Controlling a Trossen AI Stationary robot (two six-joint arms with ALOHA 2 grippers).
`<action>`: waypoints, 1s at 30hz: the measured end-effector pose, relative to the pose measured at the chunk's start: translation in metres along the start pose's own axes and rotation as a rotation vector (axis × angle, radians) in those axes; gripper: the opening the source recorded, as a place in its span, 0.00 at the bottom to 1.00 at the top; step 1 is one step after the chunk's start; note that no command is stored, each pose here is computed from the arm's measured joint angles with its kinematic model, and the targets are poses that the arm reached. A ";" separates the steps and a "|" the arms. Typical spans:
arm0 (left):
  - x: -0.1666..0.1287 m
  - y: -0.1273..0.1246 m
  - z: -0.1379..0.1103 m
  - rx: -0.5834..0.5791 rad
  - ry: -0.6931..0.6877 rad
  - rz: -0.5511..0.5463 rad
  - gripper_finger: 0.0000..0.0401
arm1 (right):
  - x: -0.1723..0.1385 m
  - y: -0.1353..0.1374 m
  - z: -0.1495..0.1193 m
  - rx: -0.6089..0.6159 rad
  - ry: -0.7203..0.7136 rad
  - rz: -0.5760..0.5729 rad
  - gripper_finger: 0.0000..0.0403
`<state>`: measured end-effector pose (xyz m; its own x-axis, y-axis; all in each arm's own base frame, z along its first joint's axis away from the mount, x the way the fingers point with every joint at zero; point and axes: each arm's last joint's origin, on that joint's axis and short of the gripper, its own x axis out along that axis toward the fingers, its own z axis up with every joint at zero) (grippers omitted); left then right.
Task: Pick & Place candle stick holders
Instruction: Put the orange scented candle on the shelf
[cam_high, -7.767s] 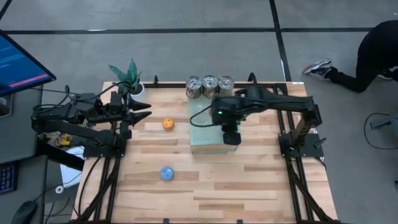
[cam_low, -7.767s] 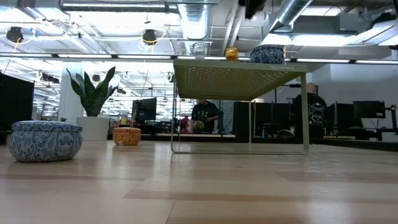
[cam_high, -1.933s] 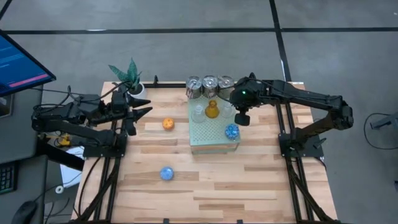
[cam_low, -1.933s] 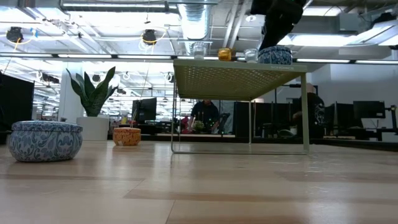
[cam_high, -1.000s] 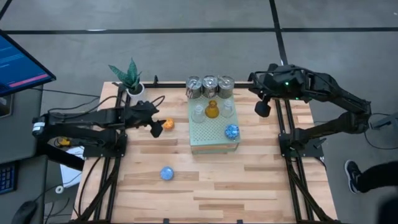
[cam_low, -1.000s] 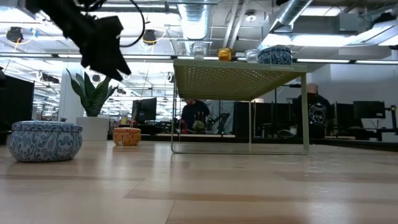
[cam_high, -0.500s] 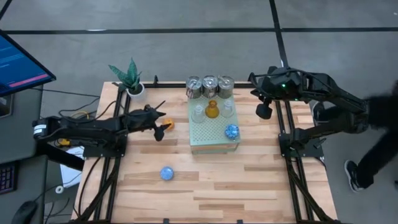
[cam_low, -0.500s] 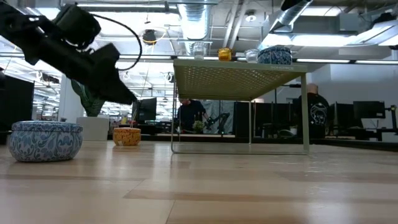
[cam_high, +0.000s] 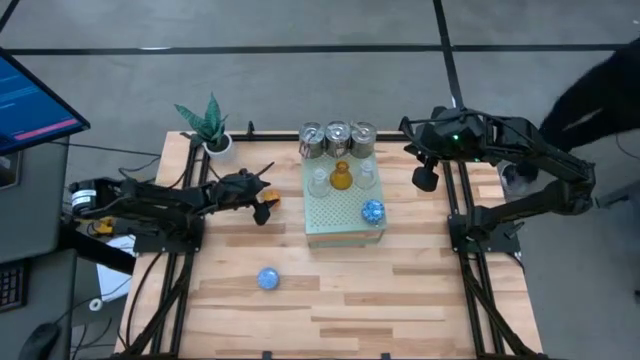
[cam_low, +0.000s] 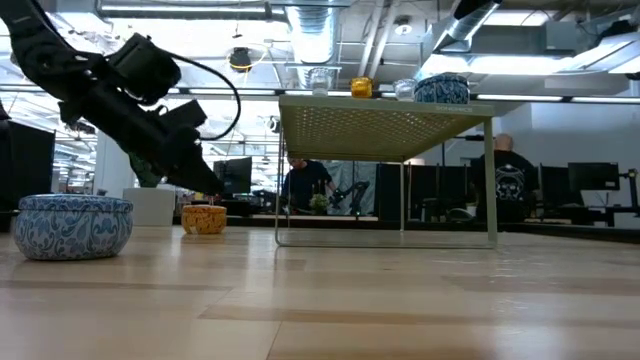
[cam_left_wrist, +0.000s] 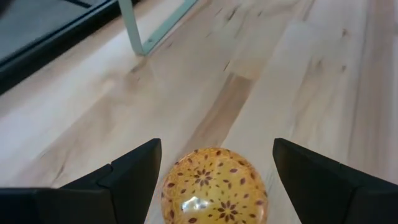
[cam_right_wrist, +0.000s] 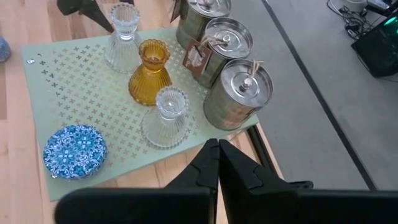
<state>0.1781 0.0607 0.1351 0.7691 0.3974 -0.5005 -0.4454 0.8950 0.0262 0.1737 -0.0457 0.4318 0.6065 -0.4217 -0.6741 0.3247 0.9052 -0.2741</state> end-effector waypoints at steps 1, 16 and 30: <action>0.001 0.000 -0.001 0.000 0.005 0.002 0.77 | 0.000 0.000 0.000 0.001 0.000 0.000 0.00; 0.017 -0.002 -0.020 0.015 0.135 -0.039 0.77 | 0.000 0.000 0.000 0.001 0.002 -0.001 0.00; 0.010 -0.003 -0.009 0.003 0.060 -0.073 0.77 | 0.000 0.000 0.000 0.002 0.002 0.000 0.00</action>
<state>0.1832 0.0605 0.1218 0.7709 0.3182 -0.5518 -0.3876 0.9218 -0.0099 0.1736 -0.0458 0.4317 0.6051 -0.4220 -0.6750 0.3263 0.9049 -0.2732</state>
